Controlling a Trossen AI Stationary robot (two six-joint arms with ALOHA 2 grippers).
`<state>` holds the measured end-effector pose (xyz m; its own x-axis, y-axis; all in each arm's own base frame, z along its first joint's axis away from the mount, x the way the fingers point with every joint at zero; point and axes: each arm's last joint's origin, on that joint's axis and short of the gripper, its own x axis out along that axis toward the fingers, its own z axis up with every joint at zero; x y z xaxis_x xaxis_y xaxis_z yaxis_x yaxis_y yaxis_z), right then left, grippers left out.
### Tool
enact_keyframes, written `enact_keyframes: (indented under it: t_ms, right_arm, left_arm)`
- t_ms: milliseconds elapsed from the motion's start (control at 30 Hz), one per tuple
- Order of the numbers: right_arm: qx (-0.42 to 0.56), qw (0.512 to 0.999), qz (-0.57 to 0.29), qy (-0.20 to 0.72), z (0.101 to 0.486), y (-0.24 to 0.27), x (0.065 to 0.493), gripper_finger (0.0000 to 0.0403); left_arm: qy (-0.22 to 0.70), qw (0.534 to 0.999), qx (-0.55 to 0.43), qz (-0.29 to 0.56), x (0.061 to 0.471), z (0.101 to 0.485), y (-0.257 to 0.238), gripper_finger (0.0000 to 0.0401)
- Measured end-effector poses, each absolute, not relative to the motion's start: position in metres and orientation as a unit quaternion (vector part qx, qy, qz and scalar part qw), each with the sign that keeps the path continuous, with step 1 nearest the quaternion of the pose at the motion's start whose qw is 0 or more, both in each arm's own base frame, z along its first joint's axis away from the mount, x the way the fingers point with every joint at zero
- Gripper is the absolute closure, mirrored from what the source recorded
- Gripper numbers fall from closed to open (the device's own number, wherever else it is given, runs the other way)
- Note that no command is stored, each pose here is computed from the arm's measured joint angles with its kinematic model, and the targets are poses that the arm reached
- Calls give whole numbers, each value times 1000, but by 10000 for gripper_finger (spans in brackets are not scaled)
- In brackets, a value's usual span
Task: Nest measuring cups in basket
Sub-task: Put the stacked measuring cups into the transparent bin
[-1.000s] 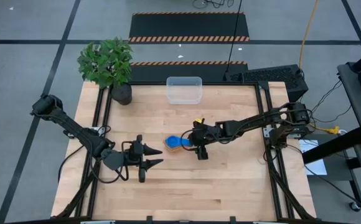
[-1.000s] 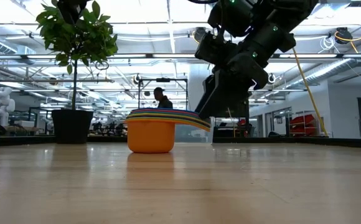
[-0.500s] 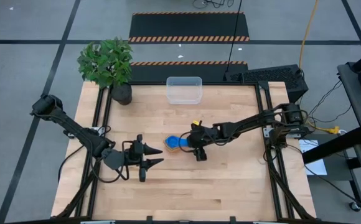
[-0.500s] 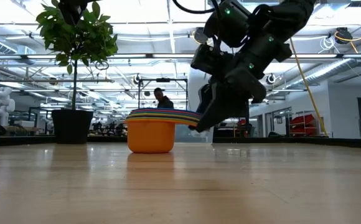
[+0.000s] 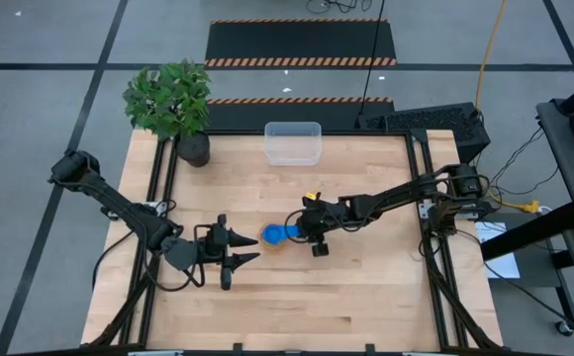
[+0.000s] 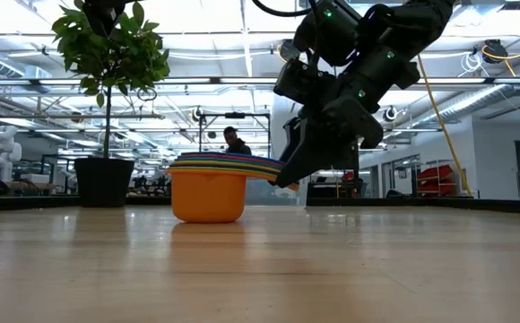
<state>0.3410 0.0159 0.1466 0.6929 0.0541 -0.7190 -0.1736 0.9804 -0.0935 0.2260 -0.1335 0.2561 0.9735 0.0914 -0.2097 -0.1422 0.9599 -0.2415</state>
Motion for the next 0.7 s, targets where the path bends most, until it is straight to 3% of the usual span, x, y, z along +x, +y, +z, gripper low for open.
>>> enact_keyframes:
  t_ms: [300, 700]
  right_arm:
    - [-112, 917, 32, 383, 153, 13, 340, 283]
    - [-187, 939, -19, 289, 219, -38, 321, 283]
  left_arm:
    - [99, 985, -128, 59, 226, 256, -134, 242]
    - [99, 988, -103, 62, 228, 256, -131, 242]
